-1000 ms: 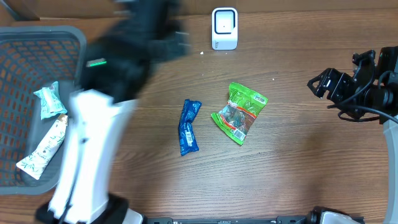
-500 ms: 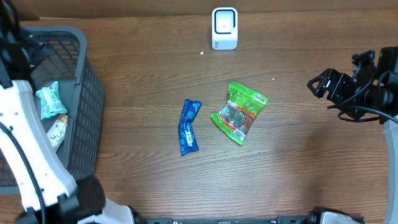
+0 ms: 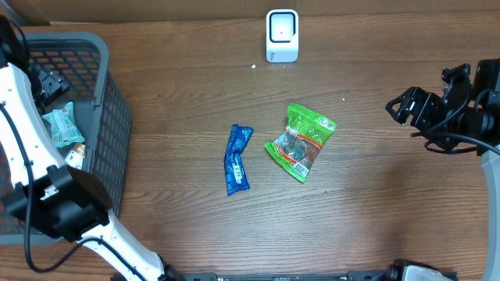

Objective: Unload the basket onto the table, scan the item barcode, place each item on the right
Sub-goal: 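Reach into the basket and grasp the mint-green wrapped pack with left gripper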

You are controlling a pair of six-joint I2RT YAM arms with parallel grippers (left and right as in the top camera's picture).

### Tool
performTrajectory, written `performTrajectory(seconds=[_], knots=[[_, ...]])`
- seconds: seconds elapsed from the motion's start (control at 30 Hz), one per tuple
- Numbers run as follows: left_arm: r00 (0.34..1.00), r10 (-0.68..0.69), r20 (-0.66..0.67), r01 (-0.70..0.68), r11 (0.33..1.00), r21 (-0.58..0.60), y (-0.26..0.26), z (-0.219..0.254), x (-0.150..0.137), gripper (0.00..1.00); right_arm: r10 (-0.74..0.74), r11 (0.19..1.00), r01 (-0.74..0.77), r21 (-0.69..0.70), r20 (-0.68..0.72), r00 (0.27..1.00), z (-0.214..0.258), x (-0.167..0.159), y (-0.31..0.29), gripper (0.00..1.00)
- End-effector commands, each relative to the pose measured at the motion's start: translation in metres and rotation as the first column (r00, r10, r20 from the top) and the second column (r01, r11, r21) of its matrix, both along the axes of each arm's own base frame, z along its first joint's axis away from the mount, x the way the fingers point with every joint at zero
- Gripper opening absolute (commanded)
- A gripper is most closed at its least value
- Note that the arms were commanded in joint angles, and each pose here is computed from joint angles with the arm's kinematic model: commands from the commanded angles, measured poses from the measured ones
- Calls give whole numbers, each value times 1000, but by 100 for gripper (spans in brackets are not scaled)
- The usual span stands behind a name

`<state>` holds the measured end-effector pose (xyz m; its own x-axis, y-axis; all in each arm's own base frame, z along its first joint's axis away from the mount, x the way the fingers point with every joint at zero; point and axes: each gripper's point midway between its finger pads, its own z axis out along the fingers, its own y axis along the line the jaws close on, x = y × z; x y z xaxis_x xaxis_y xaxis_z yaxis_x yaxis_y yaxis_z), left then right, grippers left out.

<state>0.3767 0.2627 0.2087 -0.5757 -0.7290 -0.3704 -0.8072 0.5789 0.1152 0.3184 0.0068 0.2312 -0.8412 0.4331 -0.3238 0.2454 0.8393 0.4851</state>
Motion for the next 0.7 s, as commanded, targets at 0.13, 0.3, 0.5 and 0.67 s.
performTrajectory(seconds=[0.13, 0.3, 0.5, 0.67], knots=[[985, -92, -145, 81, 994, -78, 17, -73, -4, 81, 16, 1000, -16, -11, 49, 999, 15, 4, 1, 93], [965, -132, -226, 117, 990, -79, 19, -113, -15, 79, 33, 999, -32, -21, 55, 998, 15, 4, 1, 93], [951, -201, -236, 190, 979, -66, 21, -151, -13, 80, 33, 999, -32, -22, 59, 998, 15, 5, 1, 93], [964, -191, -187, 190, 982, -22, 29, -160, -1, 81, 33, 999, -32, -23, 64, 997, 16, 6, 1, 93]])
